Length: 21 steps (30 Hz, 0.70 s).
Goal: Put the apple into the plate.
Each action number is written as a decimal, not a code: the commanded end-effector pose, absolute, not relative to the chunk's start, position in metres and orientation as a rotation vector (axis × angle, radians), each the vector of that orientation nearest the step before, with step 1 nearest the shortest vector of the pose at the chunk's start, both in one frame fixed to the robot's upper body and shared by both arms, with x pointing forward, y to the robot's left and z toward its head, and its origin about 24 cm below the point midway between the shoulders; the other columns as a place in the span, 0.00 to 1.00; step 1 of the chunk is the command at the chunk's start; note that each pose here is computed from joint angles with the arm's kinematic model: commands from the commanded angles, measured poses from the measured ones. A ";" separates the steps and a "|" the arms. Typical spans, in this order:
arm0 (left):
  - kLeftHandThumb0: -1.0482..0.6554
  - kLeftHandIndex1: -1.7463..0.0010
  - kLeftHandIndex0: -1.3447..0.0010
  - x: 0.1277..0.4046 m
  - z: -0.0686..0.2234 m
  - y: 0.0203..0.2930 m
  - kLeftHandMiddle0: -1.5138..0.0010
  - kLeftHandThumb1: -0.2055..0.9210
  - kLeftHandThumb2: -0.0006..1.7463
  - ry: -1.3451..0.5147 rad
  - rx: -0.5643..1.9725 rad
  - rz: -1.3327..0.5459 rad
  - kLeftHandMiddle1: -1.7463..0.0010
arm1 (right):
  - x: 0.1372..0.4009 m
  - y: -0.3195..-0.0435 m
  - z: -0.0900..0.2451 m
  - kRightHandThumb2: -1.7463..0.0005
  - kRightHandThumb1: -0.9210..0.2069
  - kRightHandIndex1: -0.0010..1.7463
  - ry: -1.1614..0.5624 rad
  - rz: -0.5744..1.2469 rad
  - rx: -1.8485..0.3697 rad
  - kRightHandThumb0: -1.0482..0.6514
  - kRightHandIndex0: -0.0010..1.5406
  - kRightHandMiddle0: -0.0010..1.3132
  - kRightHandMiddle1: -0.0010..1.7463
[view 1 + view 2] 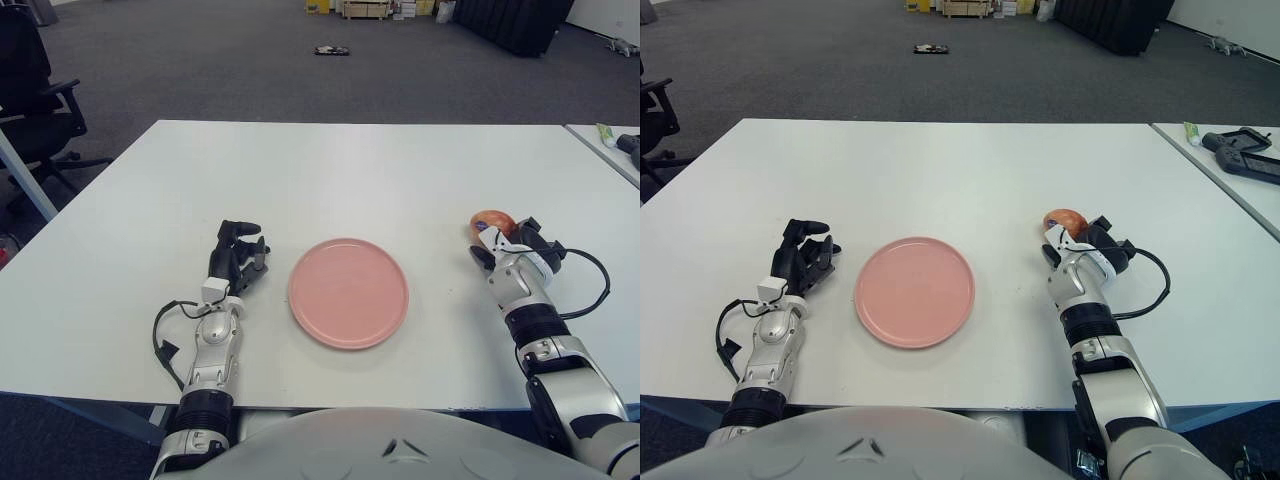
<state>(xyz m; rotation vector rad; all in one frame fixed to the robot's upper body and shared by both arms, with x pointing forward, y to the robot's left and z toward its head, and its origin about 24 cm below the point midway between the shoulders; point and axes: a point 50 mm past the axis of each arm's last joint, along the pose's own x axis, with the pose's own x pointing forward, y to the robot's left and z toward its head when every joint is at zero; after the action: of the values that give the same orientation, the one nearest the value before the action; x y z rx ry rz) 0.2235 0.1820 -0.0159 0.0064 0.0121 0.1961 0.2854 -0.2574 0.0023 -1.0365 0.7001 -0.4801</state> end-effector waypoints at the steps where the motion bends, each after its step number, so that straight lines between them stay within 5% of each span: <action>1: 0.40 0.00 0.79 0.219 -0.024 0.185 0.66 0.87 0.42 0.058 0.007 0.209 0.11 | 0.283 -0.255 0.002 0.53 0.34 0.60 0.672 -0.523 -1.007 0.20 0.02 0.00 0.67; 7: 0.40 0.00 0.79 0.219 -0.024 0.185 0.66 0.88 0.42 0.059 0.011 0.213 0.12 | 0.281 -0.255 0.005 0.46 0.38 0.86 0.535 -0.620 -0.930 0.23 0.13 0.06 0.94; 13: 0.40 0.00 0.80 0.218 -0.023 0.186 0.67 0.89 0.41 0.058 0.016 0.213 0.12 | 0.279 -0.254 0.006 0.37 0.41 0.98 0.446 -0.674 -0.872 0.33 0.29 0.32 0.99; 21: 0.40 0.00 0.80 0.218 -0.024 0.185 0.68 0.89 0.40 0.060 0.017 0.213 0.09 | 0.277 -0.254 0.006 0.29 0.49 1.00 0.353 -0.707 -0.877 0.35 0.54 0.42 1.00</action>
<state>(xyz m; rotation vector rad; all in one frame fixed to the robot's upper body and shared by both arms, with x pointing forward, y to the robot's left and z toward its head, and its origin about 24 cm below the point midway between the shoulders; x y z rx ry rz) 0.2233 0.1827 -0.0158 0.0126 0.0135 0.1979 0.2745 -0.2531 0.0017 -0.8823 0.4070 -0.6826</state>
